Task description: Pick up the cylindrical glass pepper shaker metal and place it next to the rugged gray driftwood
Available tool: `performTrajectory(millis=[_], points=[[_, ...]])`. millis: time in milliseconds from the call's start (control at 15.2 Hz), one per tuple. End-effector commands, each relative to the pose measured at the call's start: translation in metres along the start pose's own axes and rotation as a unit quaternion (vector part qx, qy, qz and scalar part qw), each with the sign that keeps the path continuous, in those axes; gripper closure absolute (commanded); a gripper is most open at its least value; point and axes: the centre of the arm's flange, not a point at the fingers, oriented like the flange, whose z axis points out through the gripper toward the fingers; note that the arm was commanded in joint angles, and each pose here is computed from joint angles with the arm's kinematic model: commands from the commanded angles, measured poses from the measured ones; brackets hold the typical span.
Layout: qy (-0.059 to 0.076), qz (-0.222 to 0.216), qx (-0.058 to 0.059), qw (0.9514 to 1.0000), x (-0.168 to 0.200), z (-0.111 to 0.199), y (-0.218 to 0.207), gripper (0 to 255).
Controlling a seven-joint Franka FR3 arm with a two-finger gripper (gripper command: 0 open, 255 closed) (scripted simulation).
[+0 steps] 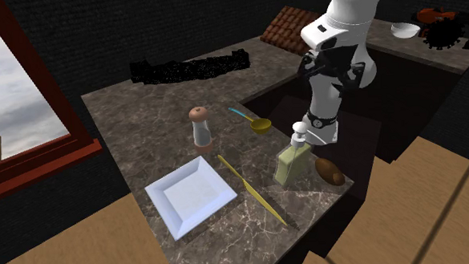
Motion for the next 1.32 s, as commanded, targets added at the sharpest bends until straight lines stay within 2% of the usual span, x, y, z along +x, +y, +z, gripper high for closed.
performTrajectory(millis=[0, 1254], points=[[0.000, 0.000, 0.000, 1.0000, 0.000, 0.000, 0.000, 0], [-0.005, 0.022, 0.010, 0.9997, 0.063, 0.068, 0.237, 0]])
